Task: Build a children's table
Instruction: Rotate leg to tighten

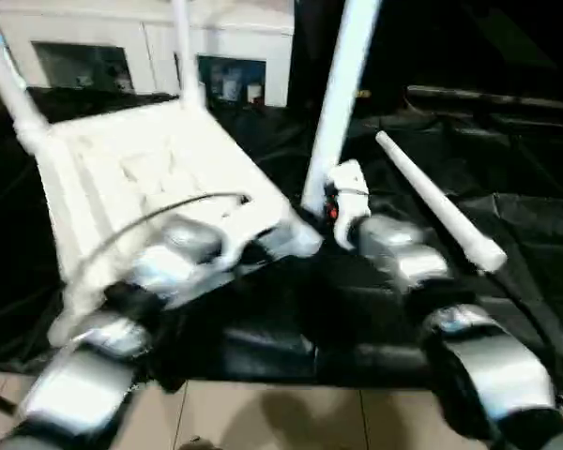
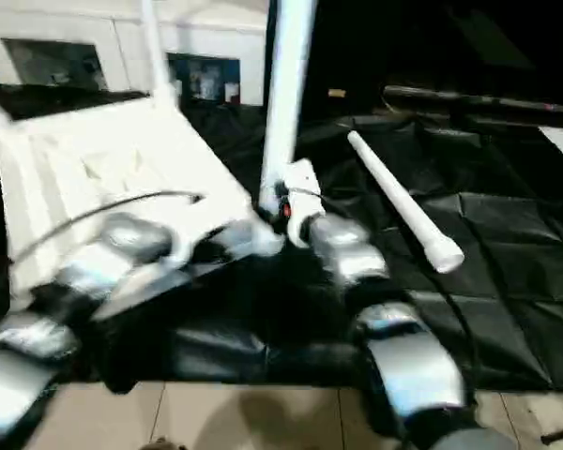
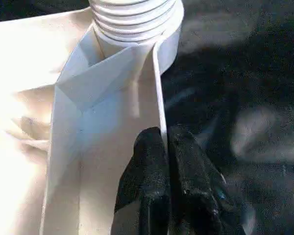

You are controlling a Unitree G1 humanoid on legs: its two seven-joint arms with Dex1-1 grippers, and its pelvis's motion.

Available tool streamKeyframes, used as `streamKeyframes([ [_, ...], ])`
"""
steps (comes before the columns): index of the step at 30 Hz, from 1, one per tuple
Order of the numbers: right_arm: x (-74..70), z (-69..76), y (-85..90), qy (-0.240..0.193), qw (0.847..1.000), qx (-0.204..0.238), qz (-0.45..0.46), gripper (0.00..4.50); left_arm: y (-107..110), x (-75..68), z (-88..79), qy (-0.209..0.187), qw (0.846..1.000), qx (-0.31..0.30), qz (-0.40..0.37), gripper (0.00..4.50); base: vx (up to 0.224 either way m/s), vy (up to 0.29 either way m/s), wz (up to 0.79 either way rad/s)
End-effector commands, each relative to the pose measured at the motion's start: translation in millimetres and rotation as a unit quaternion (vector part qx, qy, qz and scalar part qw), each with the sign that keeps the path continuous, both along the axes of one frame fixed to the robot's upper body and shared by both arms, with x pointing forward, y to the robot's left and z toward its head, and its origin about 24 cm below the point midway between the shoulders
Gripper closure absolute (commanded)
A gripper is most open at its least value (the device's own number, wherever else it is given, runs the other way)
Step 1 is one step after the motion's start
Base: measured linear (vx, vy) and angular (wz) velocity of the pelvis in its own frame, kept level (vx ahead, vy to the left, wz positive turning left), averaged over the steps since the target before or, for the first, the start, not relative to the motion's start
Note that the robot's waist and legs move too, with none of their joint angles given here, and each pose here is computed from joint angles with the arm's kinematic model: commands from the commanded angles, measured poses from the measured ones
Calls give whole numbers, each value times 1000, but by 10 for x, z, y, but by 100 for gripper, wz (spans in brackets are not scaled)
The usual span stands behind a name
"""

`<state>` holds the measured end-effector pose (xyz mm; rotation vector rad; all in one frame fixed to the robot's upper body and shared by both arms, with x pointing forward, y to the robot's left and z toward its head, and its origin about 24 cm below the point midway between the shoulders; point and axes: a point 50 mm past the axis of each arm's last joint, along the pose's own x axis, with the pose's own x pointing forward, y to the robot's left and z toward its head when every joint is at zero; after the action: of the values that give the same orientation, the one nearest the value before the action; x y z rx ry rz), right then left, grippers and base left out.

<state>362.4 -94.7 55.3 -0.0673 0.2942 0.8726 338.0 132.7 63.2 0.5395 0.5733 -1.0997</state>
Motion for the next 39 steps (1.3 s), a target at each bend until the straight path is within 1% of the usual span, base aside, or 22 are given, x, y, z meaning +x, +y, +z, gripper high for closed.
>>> streamKeyframes([
  [1, -312, -591, -232, 130, 989, -69, 7, 260, -208, -89, 182, -13, 993, -37, -114, 450, 96, -18, 3],
  [2, -336, -589, -269, 134, 989, -64, 26, 260, -184, -133, 196, -7, 990, -46, -132, 450, 96, -18, 3],
  [4, -353, -585, -293, 137, 988, -60, 40, 260, -167, -164, 206, -2, 988, -51, -144, 450, 42, -2, -1],
  [5, -399, -578, -357, 149, 985, -53, 75, 260, -101, -235, 214, 19, 984, -49, -169, 450, 74, 4, 1],
  [6, -399, -578, -357, 149, 985, -53, 75, 260, -101, -235, 214, 19, 984, -49, -169, 450, 77, 9, 4],
  [8, -434, -581, -418, 160, 981, -55, 99, 260, -47, -286, 216, 38, 980, -45, -189, 450, 88, 9, 6],
  [10, -450, -584, -455, 163, 979, -62, 108, 260, -22, -305, 217, 45, 979, -42, -195, 450, 0, 0, 0],
  [14, -469, -582, -482, 164, 977, -68, 121, 260, 3, -312, 223, 45, 978, -38, -199, 450, 0, 0, 0],
  [19, -489, -575, -461, 161, 976, -67, 133, 260, 4, -287, 227, 37, 980, -33, -192, 450, 0, 0, 0],
  [21, -481, -576, -444, 157, 978, -62, 122, 260, 4, -287, 229, 38, 980, -33, -191, 450, 0, 0, 0],
  [23, -448, -565, -421, 157, 982, -39, 92, 260, 1, -276, 228, 37, 981, -34, -186, 450, 0, 0, 0],
  [24, -424, -561, -412, 156, 985, -31, 70, 260, 2, -263, 224, 35, 983, -32, -178, 450, 0, 0, 0],
  [26, -365, -588, -395, 156, 987, -27, -4, 260, 1, -159, 194, 22, 992, -20, -123, 450, 0, 0, 0],
  [27, -361, -594, -393, 156, 987, -29, -13, 260, -1, -144, 191, 19, 993, -19, -116, 450, 0, 0, 0],
  [28, -334, -655, -373, 159, 983, -39, -83, 260, -20, -22, 167, -5, 998, -8, -56, 450, 0, 0, 0],
  [29, -335, -694, -355, 167, 978, -43, -114, 260, -44, 35, 161, -15, 999, -8, -28, 450, 0, 0, 0],
  [30, -344, -756, -314, 177, 970, -52, -160, 260, -110, 110, 156, -27, 1000, -10, 10, 450, 0, 0, 0],
  [31, -345, -760, -311, 178, 969, -53, -162, 260, -114, 115, 156, -28, 999, -10, 13, 450, 0, 0, 0],
  [33, -357, -822, -213, 176, 960, -77, -205, 260, -266, 194, 150, -35, 997, -21, 59, 450, 0, 0, 0],
  [34, -354, -824, -196, 173, 959, -79, -211, 260, -293, 201, 148, -36, 997, -22, 64, 450, 0, 0, 0],
  [37, -330, -803, -55, 160, 955, -77, -238, 260, -454, 232, 130, -44, 995, -27, 83, 450, 0, 0, 0],
  [39, -338, -795, 124, 164, 953, -72, -246, 260, -577, 279, 86, -66, 991, -12, 113, 450, 0, 0, 0],
])
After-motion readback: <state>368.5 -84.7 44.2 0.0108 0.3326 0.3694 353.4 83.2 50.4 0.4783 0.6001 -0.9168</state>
